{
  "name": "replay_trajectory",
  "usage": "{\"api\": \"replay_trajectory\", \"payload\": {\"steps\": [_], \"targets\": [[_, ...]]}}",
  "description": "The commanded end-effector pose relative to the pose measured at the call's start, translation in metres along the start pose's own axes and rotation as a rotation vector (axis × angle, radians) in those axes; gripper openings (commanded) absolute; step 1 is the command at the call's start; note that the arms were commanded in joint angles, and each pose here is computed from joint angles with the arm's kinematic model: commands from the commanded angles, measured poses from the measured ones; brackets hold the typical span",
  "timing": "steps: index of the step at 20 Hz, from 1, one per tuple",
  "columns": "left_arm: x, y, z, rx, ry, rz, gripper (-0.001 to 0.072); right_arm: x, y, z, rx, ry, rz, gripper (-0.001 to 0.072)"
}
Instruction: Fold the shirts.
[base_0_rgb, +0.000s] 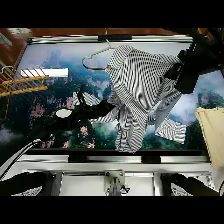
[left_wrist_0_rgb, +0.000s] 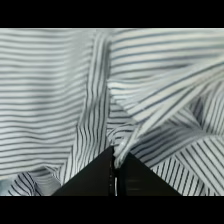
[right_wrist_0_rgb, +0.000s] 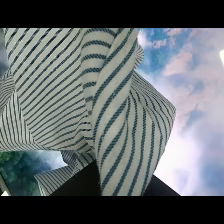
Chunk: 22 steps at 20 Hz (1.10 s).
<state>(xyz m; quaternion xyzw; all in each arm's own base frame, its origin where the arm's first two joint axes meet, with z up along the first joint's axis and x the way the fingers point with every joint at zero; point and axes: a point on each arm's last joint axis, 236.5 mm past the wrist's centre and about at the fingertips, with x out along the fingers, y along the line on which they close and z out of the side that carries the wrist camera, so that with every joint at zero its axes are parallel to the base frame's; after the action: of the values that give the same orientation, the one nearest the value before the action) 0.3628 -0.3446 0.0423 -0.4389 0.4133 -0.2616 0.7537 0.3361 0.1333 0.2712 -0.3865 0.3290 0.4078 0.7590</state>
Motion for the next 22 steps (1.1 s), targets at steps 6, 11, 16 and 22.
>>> {"api": "replay_trajectory", "payload": {"steps": [6,11,16,22], "targets": [[-0.066,0.022,0.146,-0.074,-0.273,-0.03,0.0062,-0.001,0.004,0.022,-0.008,-0.092,0.017,0.007],[-0.097,0.012,0.193,-0.005,-0.33,-0.065,0.0061,-0.005,0.019,0.042,-0.038,-0.181,0.078,0.0069],[-0.109,0.01,0.196,-0.039,-0.303,-0.111,0.0061,-0.006,0.023,0.048,-0.056,-0.205,0.093,0.0069],[-0.116,-0.002,0.199,-0.006,-0.286,-0.145,0.0061,-0.002,0.012,0.033,-0.043,-0.14,0.051,0.007]]}}
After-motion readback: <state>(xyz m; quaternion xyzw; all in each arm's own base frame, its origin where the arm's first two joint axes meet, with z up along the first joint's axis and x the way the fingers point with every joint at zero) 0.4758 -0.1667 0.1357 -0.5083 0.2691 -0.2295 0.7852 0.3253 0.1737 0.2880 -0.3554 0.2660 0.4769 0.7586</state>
